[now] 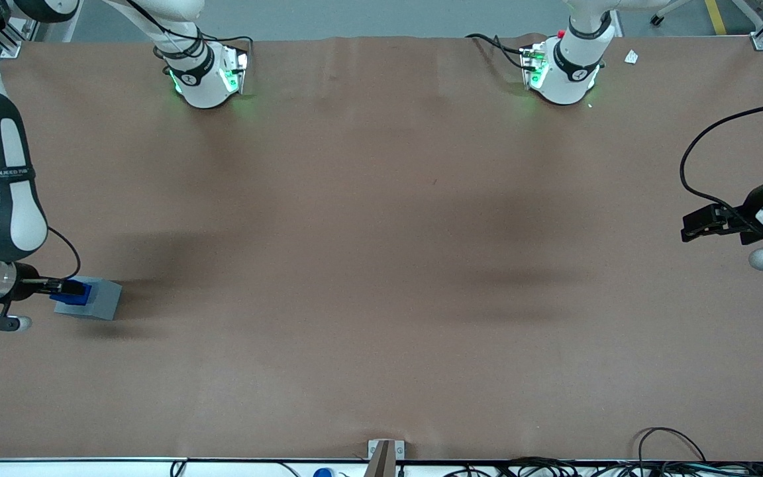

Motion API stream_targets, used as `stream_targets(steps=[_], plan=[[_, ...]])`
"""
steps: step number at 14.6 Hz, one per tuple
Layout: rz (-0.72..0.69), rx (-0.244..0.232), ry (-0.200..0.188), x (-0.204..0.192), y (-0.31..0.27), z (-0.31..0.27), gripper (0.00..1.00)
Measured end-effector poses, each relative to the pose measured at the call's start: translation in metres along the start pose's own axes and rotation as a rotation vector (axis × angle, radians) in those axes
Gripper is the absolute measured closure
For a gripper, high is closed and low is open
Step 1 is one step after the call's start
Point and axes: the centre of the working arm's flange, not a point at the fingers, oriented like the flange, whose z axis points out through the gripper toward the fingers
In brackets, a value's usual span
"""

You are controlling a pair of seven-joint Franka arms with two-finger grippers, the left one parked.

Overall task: Insert blue part into gray base with right arm
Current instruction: 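Lower the right gripper around the blue part and close on it, then lift the blue part out of the gray base and carry it aside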

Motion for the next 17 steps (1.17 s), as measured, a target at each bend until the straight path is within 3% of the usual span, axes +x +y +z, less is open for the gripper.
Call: stream_targets(steps=[2, 4, 11, 17], plan=[[0.000, 0.001, -0.002, 0.000, 0.000, 0.001, 0.29], [-0.001, 0.000, -0.002, 0.000, 0.000, 0.002, 0.49], [-0.002, -0.001, 0.006, 0.001, 0.000, 0.000, 0.49], [-0.020, -0.008, 0.099, 0.014, -0.013, -0.061, 0.49]])
